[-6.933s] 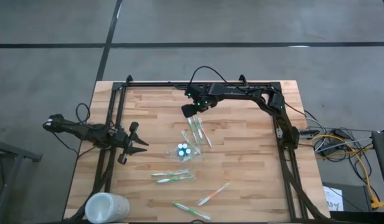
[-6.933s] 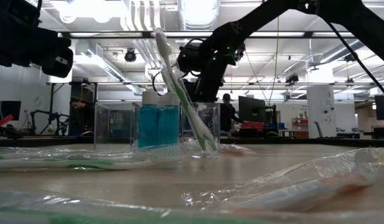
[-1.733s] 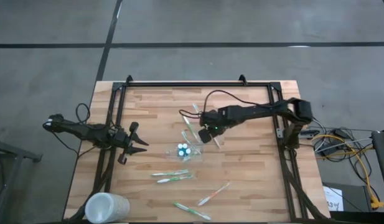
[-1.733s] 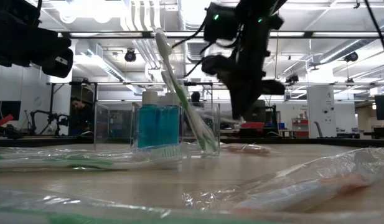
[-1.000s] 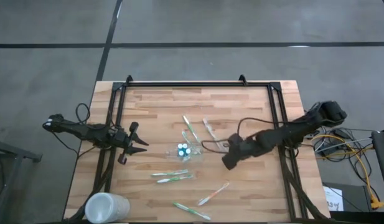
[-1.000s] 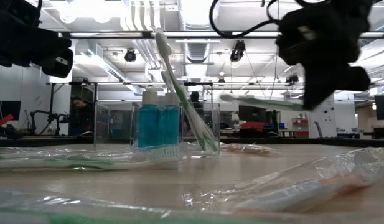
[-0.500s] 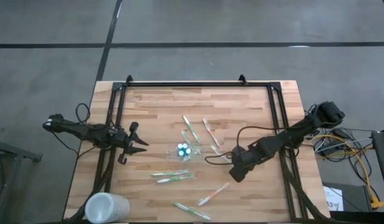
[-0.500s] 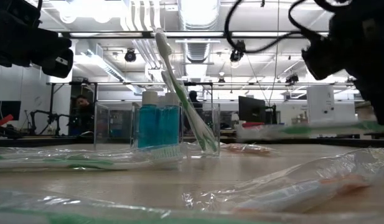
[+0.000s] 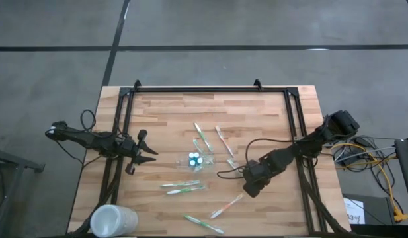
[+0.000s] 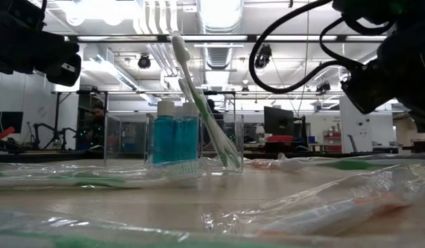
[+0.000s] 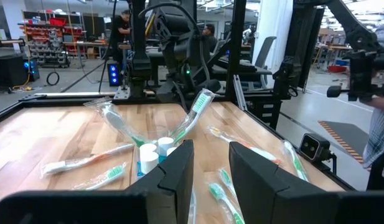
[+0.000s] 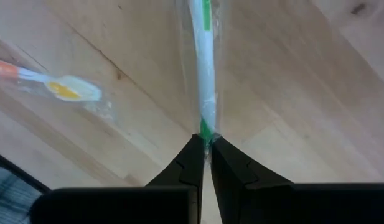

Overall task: Pick & Place toothbrushing station
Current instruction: Put the green toothbrush into the transparent organizer

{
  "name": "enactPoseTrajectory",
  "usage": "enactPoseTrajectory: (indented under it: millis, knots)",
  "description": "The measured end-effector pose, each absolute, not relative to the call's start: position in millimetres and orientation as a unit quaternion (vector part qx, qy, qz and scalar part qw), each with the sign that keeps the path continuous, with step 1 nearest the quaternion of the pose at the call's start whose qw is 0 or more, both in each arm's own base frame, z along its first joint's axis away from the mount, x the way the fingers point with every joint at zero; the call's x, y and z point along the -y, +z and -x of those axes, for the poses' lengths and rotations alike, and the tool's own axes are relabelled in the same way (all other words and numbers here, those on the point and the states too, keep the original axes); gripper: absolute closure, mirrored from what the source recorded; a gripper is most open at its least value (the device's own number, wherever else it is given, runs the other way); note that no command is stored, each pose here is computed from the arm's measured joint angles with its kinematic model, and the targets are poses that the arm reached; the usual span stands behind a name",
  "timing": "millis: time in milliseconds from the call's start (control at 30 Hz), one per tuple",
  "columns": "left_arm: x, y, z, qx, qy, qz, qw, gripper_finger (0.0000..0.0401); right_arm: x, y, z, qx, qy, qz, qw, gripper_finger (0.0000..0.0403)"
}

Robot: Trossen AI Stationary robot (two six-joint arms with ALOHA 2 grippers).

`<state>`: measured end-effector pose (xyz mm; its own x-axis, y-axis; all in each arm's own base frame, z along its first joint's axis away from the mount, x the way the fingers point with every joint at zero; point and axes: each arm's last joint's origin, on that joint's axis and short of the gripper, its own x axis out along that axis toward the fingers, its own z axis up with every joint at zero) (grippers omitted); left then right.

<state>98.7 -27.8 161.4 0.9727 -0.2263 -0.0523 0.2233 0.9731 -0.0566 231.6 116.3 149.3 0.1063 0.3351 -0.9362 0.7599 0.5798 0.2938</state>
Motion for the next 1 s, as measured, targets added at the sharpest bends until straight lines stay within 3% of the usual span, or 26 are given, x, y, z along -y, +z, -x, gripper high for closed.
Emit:
enactPoseTrajectory:
  millis: [133, 533, 800, 1000]
  knots:
    - [28, 161, -99, -0.029, -0.113, 0.025, 0.993, 0.0293, -117, 157, -232, -0.631, -0.182, -0.442, 0.611, 0.0378]
    - [28, 161, -99, -0.029, -0.113, 0.025, 0.993, 0.0293, -116, 156, -229, -0.630, -0.194, -0.444, 0.607, 0.0303]
    - [28, 161, -99, -0.029, -0.113, 0.025, 0.993, 0.0293, -105, 177, -233, -0.542, -0.217, -0.429, 0.689, 0.0277]
    - [28, 161, -99, -0.029, -0.113, 0.025, 0.993, 0.0293, -82, 174, -248, -0.512, -0.222, -0.405, 0.724, 0.0268]
